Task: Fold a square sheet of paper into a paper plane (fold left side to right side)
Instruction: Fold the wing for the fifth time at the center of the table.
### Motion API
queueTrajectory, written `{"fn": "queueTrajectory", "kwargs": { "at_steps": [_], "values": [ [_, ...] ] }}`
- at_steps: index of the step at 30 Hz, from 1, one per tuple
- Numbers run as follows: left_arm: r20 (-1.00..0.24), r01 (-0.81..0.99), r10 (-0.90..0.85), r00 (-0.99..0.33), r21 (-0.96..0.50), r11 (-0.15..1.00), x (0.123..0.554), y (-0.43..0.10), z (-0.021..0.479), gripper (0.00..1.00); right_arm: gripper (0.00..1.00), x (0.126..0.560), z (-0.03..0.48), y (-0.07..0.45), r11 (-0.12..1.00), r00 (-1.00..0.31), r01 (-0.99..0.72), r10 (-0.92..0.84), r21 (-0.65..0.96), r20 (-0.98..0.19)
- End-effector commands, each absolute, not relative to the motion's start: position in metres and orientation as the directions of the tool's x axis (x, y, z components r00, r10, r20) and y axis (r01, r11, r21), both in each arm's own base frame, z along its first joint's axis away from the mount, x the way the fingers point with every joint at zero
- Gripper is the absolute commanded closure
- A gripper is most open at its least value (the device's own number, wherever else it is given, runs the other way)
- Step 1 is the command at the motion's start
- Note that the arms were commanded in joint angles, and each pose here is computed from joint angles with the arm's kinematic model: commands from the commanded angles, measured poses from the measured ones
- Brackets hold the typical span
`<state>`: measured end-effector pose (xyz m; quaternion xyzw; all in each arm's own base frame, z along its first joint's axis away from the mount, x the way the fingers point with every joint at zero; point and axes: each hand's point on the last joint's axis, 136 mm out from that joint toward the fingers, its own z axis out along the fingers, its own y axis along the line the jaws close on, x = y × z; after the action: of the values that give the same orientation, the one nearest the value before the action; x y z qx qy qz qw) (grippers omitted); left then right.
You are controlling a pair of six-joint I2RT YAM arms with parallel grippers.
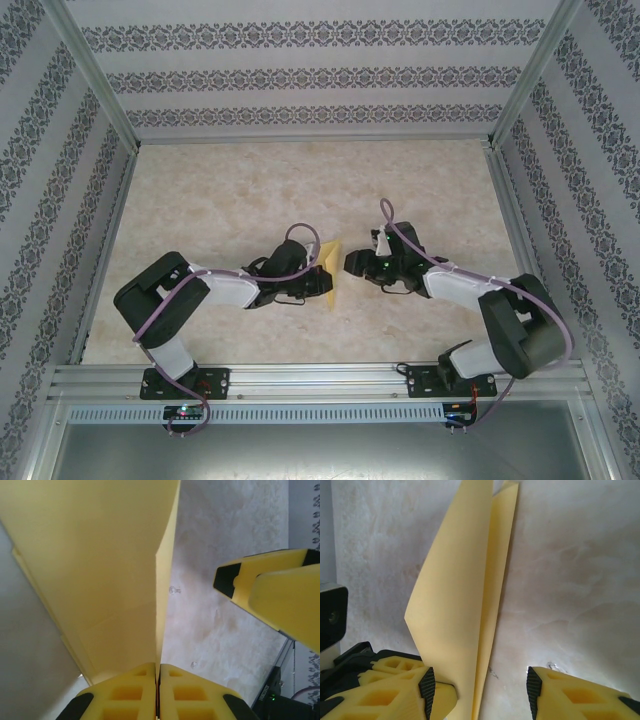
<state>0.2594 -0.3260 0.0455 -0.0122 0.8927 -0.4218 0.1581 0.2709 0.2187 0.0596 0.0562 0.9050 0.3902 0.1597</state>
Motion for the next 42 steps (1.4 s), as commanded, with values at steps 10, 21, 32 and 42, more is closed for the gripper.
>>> {"fn": "queueTrajectory", "kwargs": {
  "at_steps": [10,21,32,42],
  "values": [
    [-0.256,0.094,-0.251,-0.933,-0.851,0.517,0.268,-0.317,0.064,0.91,0.47,0.291,0.063,0.249,0.675,-0.935,-0.057,0.223,0.736,-0.276],
    [-0.230,0.068,-0.257,-0.938,-0.854,0.517,0.268,-0.314,0.054,0.92,0.52,0.299,0.048,0.256,0.706,-0.939,-0.005,0.239,0.708,-0.246],
    [-0.197,0.022,-0.263,-0.945,-0.836,0.548,0.266,-0.309,0.037,0.91,0.56,0.299,0.027,0.259,0.737,-0.952,0.034,0.229,0.675,-0.203],
    [-0.191,0.016,-0.260,-0.947,-0.833,0.553,0.267,-0.309,0.034,0.83,0.58,0.292,0.012,0.253,0.783,-0.965,0.081,0.216,0.617,-0.148]
  ]
}}
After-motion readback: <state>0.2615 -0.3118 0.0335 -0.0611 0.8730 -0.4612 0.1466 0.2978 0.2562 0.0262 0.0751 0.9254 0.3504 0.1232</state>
